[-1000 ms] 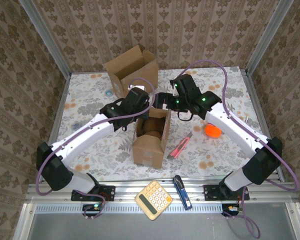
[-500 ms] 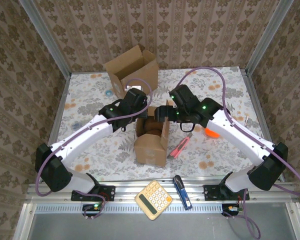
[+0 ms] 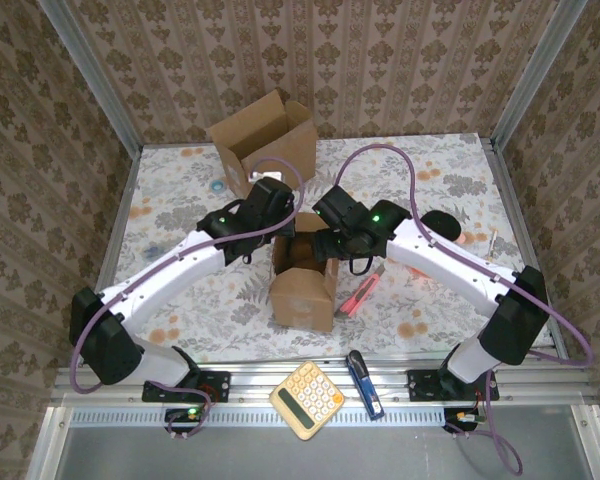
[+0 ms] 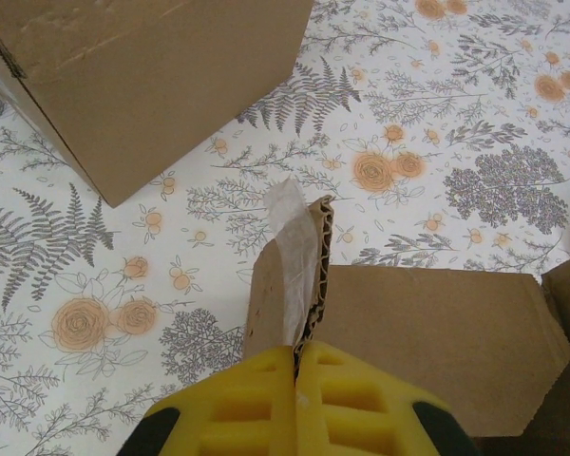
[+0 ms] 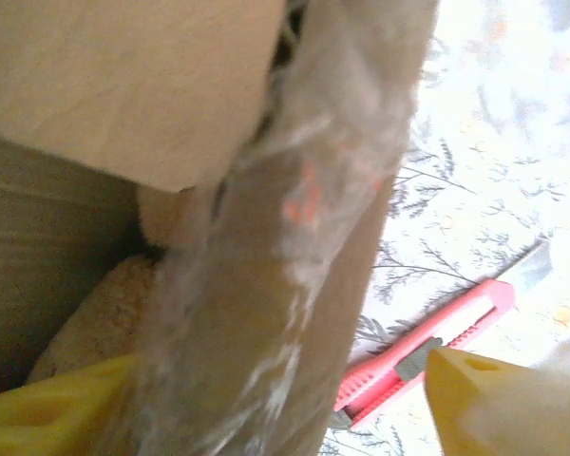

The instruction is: Unpack the express box

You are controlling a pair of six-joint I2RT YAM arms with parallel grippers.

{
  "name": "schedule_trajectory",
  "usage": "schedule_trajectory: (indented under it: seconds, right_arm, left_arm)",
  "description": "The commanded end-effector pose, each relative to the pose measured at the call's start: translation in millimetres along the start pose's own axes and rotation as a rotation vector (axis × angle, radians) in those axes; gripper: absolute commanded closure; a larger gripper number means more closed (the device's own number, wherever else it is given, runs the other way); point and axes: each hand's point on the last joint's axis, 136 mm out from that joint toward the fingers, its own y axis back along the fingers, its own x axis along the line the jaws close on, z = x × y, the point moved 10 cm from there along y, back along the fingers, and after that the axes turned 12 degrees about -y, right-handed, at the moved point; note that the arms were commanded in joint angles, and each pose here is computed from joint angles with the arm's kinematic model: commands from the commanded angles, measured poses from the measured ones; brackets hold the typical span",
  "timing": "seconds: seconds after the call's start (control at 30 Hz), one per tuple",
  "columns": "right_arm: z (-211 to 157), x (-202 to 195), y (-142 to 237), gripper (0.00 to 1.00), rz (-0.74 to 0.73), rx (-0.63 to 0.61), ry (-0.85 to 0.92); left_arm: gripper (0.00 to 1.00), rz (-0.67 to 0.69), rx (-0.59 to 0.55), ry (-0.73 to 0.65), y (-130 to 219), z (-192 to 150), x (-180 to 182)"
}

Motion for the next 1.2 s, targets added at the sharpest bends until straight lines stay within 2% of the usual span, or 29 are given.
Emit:
schedule_trajectory:
  seconds: [0.0,0.2,0.3,0.43,0.47,0.5,0.53,0.57,0.6,0.77,0.87,1.0,1.17]
  right_arm:
    - [7,-6,8,0.36,-0.104,-0.056,0.007]
    - [15,-6,13,0.65,-0.099,-0.083,0.033]
    - [18,-4,14,0.79,-0.070,-0.089,0.065]
    - [24,-1,20,0.97,-0.015,-0.106,0.141]
    - [26,-1,21,1.00,0.000,-0.109,0.170]
    - [27,-1,23,1.00,0.012,-0.114,0.189]
    - [30,-1,27,1.00,0.025,-0.120,0.210]
    - [31,-1,28,1.00,0.043,-0.118,0.235]
    - [33,-1,30,1.00,0.061,-0.121,0.251]
    - [40,-3,36,1.00,0.174,-0.100,0.291]
    - [42,-8,34,1.00,0.223,-0.087,0.280]
    - [42,-16,30,1.00,0.274,-0.064,0.247]
    - [46,-22,26,1.00,0.356,-0.048,0.190]
  left_arm:
    - [1.00,-0.009,-0.007,0.024,12,-2,5]
    - [1.00,-0.029,-0.052,0.007,31,2,11]
    - [0.81,-0.081,-0.092,-0.033,40,7,11]
    - [0.51,-0.176,-0.153,-0.126,51,26,4]
    - [0.42,-0.197,-0.166,-0.158,54,33,1]
    - [0.37,-0.208,-0.171,-0.185,56,40,0]
    - [0.26,-0.227,-0.173,-0.221,58,47,-3]
    - [0.10,-0.261,-0.182,-0.269,60,55,-8]
    - [0.00,-0.285,-0.188,-0.304,60,62,-11]
    - [0.00,-0.340,-0.180,-0.463,44,86,-26]
    - [0.01,-0.335,-0.150,-0.548,24,88,-31]
    - [0.19,-0.310,-0.095,-0.603,-1,77,-30]
    - [0.23,-0.335,-0.119,-0.626,-8,52,-28]
